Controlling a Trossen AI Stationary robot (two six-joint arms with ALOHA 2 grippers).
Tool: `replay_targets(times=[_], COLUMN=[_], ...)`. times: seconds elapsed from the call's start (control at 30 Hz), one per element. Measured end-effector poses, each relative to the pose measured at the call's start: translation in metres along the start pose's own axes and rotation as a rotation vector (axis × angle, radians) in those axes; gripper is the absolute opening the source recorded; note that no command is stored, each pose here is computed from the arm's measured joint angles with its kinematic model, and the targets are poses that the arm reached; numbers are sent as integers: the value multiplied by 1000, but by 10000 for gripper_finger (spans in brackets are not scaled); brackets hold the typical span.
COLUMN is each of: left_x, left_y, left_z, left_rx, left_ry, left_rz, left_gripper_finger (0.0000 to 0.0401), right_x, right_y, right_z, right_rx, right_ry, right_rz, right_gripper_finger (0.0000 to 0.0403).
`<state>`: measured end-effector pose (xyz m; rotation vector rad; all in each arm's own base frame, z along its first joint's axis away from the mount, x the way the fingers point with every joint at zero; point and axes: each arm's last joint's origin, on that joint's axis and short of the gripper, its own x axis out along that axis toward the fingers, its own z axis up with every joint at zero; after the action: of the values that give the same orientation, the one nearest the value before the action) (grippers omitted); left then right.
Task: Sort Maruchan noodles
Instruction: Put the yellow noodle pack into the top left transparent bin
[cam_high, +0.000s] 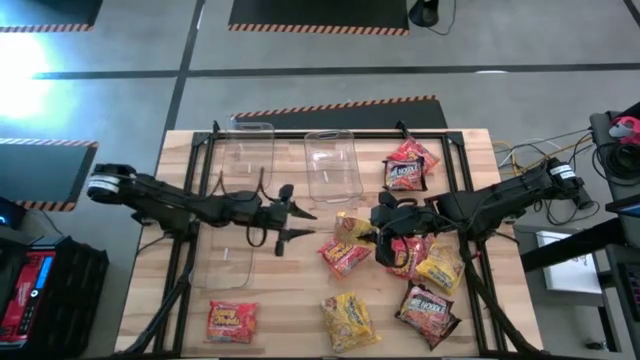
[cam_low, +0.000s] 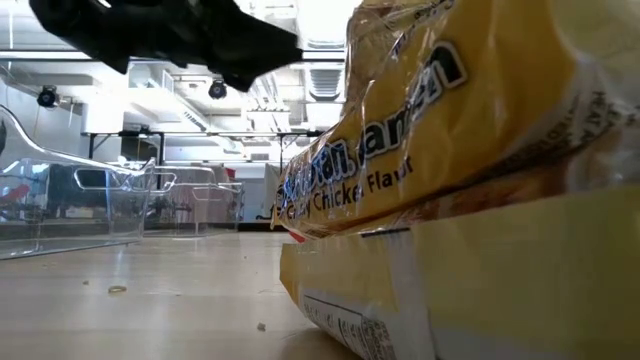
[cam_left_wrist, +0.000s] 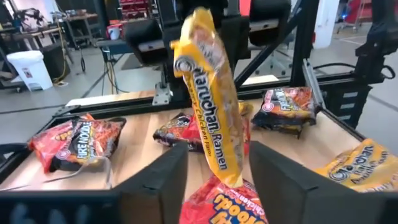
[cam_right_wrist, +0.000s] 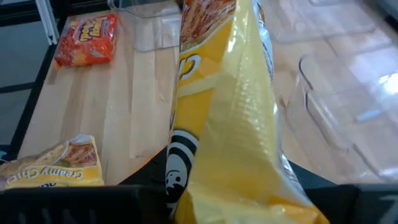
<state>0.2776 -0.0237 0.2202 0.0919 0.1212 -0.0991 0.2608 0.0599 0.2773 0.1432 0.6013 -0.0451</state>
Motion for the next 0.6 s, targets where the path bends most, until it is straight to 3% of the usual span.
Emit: replay_targets(times=[0.2, 0.37, 0.6], left_x=[26, 26, 22], left_y=[-3, -2, -2], left_z=[-7, -10, -7], left_rx=[-66, -107, -87], left_ry=[77, 91, -26], left_rz=[-35, -36, -32], left_gripper_finger=[197, 188, 171], right_x=[0, 0, 1], right_y=[1, 1, 2], right_z=[4, 3, 6], right_rx=[-116, -185, -270], right_ry=[-40, -37, -60], right_rz=[2, 0, 0], right_gripper_finger=[119, 114, 117])
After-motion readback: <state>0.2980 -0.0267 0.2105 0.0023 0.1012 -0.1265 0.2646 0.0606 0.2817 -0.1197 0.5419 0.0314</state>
